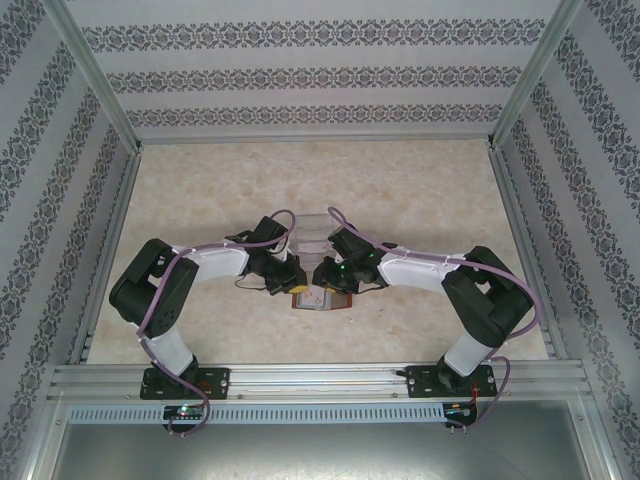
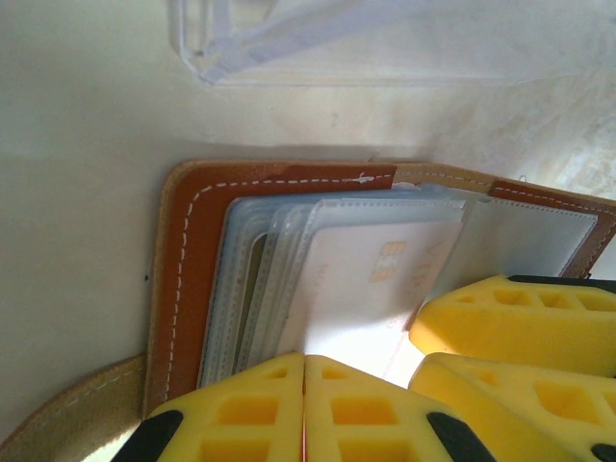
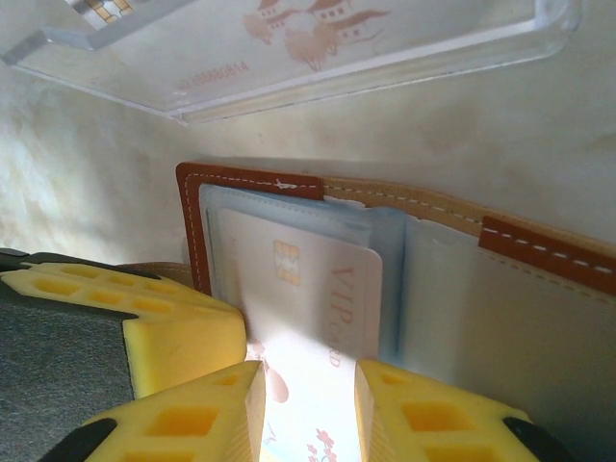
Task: Take the credit cards out of the card holder
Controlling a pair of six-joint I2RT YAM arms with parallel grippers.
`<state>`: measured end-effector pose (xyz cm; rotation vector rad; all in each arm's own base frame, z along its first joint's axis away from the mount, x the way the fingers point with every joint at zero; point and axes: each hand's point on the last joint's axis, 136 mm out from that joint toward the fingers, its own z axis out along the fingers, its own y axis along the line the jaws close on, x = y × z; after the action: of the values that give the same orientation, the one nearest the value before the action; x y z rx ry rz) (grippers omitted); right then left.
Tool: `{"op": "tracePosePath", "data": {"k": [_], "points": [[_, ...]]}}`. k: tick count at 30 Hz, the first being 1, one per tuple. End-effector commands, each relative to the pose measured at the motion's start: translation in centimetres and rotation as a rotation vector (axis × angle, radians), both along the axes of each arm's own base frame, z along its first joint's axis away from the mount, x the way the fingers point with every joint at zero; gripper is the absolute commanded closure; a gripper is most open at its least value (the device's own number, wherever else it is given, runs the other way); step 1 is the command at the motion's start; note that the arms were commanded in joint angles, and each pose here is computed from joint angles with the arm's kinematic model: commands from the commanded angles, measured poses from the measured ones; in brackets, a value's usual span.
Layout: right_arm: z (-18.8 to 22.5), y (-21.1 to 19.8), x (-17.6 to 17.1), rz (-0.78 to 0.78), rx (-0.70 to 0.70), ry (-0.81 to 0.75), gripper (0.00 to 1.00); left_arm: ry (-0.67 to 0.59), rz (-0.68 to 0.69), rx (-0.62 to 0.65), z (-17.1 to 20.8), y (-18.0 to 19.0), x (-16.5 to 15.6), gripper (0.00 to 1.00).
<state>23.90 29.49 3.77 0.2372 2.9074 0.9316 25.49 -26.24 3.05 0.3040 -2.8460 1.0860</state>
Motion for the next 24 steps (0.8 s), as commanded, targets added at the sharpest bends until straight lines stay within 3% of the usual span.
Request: {"op": "tracePosePath", "data": {"k": [1,8,16,24], "points": [[-1.1,-1.6,-0.2,-0.010,-0.079,0.011,0.70,0.016,-0.009,0.051,-0.6,0.5,-0.7,0.93],[-0.6,-2.5,-0.1,-0.008,-0.135,-0.007,0.70,0.015,-0.010,0.052,-0.6,0.5,-0.7,0.92],[1.6,-0.5,0.4,-0.004,0.000,-0.041,0.71,0.016,-0.008,0.053,-0.7,0.6,-0.7,0.92],[0.3,-0.1,0.2,0.001,-0.001,-0.003,0.71,0.016,-0.008,0.054,-0.7,0.6,-0.8,0.92]]}}
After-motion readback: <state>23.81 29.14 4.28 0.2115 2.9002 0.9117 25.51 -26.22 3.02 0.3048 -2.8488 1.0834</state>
